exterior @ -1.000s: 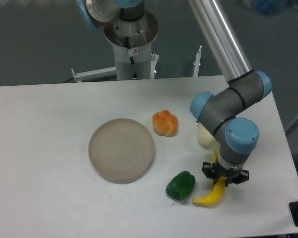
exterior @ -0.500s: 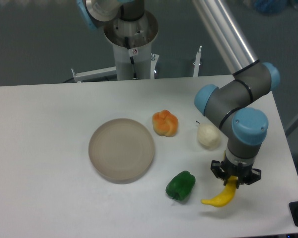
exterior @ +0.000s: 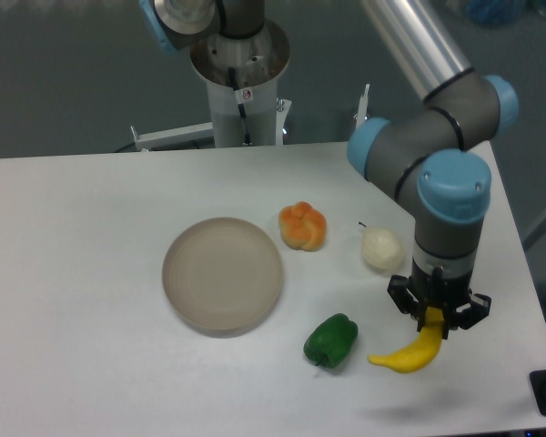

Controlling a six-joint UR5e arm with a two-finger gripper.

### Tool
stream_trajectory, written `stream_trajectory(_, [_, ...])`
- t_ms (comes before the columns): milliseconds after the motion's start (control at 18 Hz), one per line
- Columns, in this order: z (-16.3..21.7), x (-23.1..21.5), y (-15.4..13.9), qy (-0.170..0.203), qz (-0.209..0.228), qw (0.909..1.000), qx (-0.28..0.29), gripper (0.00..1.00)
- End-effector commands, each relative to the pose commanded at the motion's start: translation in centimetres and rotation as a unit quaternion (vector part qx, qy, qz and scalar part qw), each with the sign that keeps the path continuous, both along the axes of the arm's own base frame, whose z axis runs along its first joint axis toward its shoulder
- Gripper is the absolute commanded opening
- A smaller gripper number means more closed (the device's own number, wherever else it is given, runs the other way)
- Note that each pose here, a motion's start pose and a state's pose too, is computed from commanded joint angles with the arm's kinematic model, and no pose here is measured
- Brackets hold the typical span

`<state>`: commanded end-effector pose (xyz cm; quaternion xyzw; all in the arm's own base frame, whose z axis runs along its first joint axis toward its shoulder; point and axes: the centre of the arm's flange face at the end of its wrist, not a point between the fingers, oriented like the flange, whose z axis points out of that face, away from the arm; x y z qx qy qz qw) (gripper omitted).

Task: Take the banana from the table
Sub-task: 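Lift the grasped banana up off the table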

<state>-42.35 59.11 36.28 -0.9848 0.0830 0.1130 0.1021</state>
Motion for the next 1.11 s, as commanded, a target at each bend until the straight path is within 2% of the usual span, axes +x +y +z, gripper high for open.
stream_trajectory(167, [1.1,0.5,-0.6,0.007,-0.034,0.9993,-0.017,0.33])
stream_trajectory(389, [2.5,0.4,-1.2,0.026,-0.053,0.9977,-0.033,0.33])
stream_trajectory(611, [2.4,0.3,-1.6,0.037,-0.048,0.9969,-0.050,0.33])
stream_trajectory(1111, [2.6,0.2,-1.5,0.040,-0.048,0.9969,-0.049,0.33])
